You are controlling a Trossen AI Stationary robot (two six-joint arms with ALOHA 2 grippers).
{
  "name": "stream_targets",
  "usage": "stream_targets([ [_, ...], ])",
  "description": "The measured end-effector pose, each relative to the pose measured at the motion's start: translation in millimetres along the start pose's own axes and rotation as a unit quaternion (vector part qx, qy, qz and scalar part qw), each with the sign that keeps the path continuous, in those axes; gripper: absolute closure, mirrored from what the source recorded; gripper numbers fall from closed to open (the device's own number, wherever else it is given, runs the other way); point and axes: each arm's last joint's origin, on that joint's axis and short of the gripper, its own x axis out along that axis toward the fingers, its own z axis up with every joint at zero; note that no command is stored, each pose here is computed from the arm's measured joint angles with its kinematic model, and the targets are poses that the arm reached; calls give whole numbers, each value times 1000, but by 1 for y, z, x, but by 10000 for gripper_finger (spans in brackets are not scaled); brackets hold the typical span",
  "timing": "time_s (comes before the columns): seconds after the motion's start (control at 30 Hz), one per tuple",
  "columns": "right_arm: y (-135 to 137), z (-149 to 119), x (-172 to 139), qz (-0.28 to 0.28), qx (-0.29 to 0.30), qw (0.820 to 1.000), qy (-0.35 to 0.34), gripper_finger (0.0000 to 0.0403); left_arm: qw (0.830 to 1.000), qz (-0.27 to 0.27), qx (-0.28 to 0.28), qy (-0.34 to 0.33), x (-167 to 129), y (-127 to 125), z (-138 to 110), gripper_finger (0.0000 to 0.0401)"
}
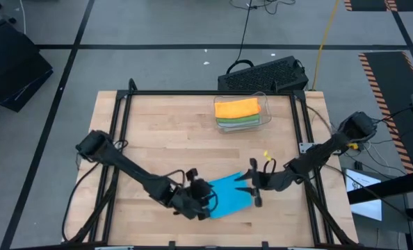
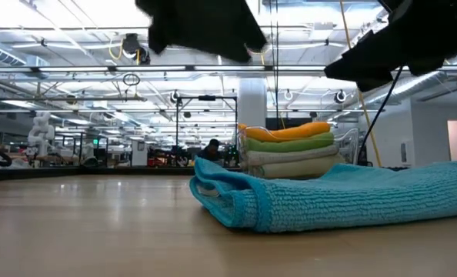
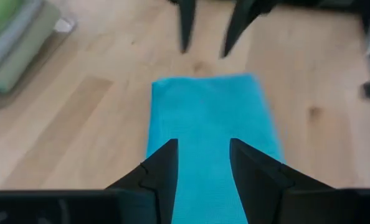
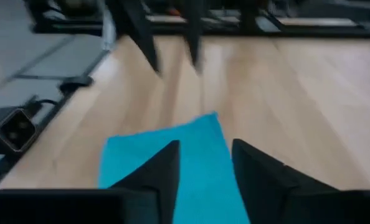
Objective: Fold microfiber towels
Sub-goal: Fold the blue microfiber towel
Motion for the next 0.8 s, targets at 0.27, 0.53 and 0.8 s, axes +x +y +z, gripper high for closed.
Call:
stream_targets([
  [0.27,-3,-31,25,25,-24,999,-3,357,999,20,15,31,38,-11,-40,254],
  [0.53,-14,-58,46,15,-21,999,21,401,997,34,20,73,50,-9,-59,254],
  [0.8,-17,-85,54,2,-5,998,69,402,989,57,8,137,47,-1,-70,254],
])
